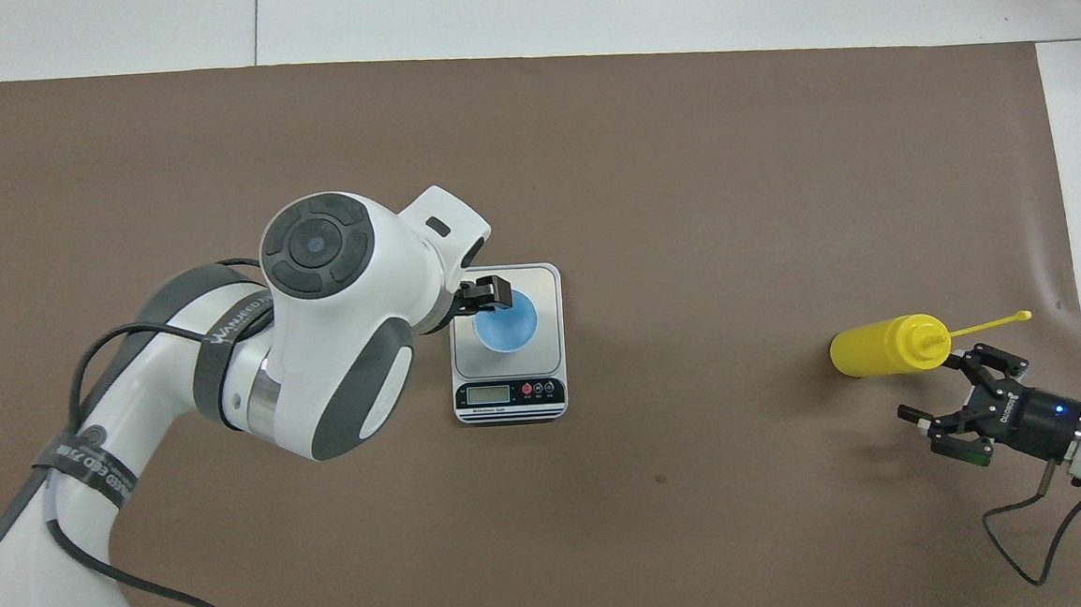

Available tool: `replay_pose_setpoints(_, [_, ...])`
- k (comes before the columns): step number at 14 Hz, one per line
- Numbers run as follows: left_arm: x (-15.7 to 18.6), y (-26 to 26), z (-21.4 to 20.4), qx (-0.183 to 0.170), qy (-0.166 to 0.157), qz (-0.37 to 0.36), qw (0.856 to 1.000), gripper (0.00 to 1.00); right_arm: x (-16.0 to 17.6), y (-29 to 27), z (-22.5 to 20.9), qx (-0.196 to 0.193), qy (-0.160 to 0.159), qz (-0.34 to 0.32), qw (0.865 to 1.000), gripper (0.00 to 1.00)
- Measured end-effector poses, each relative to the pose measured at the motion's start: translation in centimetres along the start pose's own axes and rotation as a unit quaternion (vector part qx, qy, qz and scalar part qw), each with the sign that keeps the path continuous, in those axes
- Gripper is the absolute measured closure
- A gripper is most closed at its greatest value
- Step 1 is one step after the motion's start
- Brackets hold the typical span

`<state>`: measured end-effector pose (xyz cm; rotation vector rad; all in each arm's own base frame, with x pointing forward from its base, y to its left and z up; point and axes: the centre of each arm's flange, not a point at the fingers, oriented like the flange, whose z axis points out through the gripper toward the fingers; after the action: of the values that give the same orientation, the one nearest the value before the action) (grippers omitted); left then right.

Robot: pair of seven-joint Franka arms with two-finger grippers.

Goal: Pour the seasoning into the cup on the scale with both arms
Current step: 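Release the cup and withdraw the left gripper while the right grasps the bottle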

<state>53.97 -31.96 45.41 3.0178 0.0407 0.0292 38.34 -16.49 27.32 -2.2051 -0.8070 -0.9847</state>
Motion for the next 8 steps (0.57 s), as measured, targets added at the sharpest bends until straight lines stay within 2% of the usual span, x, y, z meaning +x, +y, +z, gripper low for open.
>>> replay_pose_setpoints(4, [2.4,-5.2,-3.6,0.014,0.01,-0.029,0.999,0.0,0.7,-0.5,3.4,0.003,0.035,-0.009,0.999,0.0])
replay_pose_setpoints(8, [3.7,-11.5,-6.9,0.02,0.009,-0.012,1.0,0.0,1.3,-0.6,5.6,-0.004,0.043,-0.005,0.999,0.0])
